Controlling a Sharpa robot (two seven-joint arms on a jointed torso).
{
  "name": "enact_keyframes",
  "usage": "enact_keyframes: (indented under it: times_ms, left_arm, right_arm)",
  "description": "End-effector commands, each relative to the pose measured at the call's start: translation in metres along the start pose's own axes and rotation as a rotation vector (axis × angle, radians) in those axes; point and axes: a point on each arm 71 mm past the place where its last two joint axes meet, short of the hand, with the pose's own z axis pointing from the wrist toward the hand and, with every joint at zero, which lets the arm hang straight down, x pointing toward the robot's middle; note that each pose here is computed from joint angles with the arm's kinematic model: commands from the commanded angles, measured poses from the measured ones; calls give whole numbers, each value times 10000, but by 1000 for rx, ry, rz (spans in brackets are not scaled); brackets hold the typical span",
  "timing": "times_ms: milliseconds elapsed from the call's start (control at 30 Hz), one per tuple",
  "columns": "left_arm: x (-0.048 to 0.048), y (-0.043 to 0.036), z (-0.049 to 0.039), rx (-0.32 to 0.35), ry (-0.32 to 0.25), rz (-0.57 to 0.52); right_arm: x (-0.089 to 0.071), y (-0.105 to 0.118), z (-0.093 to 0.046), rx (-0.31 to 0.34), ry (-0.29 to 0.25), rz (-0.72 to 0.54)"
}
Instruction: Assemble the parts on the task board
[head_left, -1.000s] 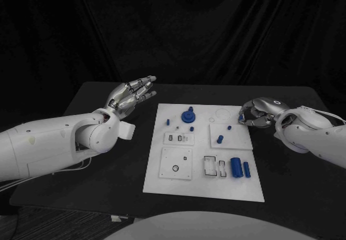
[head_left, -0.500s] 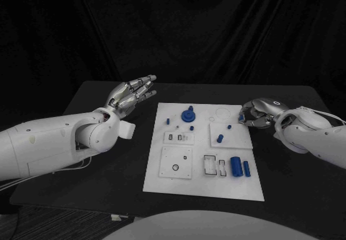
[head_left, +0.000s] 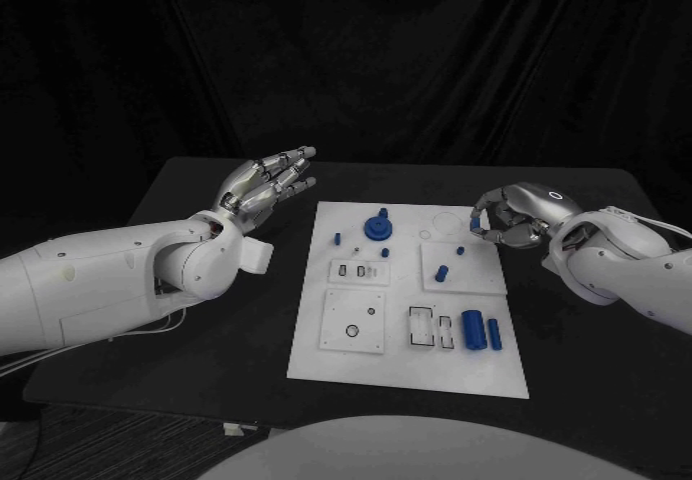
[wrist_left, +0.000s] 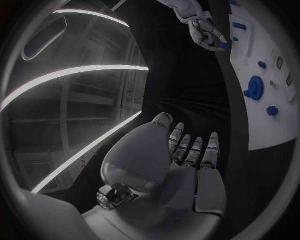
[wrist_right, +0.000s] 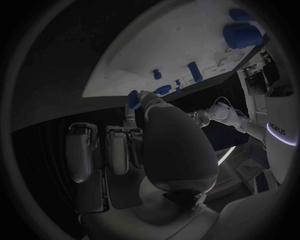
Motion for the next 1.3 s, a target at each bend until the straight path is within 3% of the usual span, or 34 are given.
enact_keyframes:
  times_ms: [33,200,633,933,1300]
  left_arm:
    - [25,-1,8,8,15,-10]
    - [35,3,13,8,19,-13]
    - [31,4,13,6,21,-14]
    - [43,9,21,4,26,-17]
    - [53,14,27,2,30,-19]
  right_arm:
    - [-94,220,42,-59,-66,11]
    - [-55,539,137,-122,-54,27]
    - [301,1264,278,-234,24,12]
    - [427,1449,317,-251,63,2]
    - [565,1503,322,-249,113,-5]
